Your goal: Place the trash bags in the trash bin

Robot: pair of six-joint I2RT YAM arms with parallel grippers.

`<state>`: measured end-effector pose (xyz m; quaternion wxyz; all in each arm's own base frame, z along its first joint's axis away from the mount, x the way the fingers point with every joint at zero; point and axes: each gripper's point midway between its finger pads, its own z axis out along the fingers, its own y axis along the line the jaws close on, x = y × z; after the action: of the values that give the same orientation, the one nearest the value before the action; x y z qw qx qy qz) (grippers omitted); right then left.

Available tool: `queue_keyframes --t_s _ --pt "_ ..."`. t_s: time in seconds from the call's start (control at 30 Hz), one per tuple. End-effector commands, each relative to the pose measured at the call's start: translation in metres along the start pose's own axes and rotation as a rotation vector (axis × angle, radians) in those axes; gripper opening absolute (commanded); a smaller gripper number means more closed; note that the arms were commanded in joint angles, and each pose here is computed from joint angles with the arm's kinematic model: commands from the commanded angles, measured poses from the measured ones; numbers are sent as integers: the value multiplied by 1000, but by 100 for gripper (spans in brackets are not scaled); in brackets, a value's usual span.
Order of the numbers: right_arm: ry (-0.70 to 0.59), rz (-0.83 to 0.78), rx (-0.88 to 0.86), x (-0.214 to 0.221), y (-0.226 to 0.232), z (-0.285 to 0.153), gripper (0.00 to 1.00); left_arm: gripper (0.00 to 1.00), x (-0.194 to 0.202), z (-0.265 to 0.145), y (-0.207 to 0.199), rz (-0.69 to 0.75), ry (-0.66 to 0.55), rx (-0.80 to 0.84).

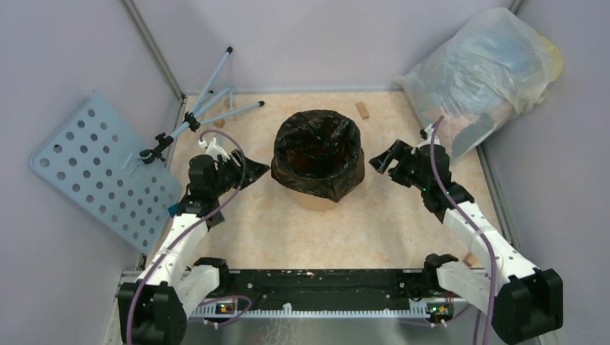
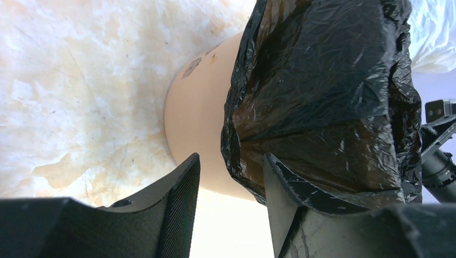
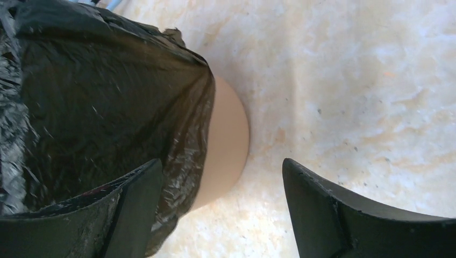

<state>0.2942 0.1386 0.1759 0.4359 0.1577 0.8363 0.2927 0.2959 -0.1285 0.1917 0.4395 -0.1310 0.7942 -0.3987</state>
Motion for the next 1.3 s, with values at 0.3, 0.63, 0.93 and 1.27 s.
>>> queue_keyframes --t_s 0.3,0.63,0.93,1.27 --pt "51 140 -267 -22 36 51 68 56 22 18 -5 -89 124 126" --pt "89 162 -273 -18 28 86 44 45 32 28 6 -132 144 135" --pt "121 163 -255 -8 19 98 3 1 30 34 17 -93 132 92" --pt "81 111 -134 -8 -8 104 17 10 30 33 29 -52 113 40"
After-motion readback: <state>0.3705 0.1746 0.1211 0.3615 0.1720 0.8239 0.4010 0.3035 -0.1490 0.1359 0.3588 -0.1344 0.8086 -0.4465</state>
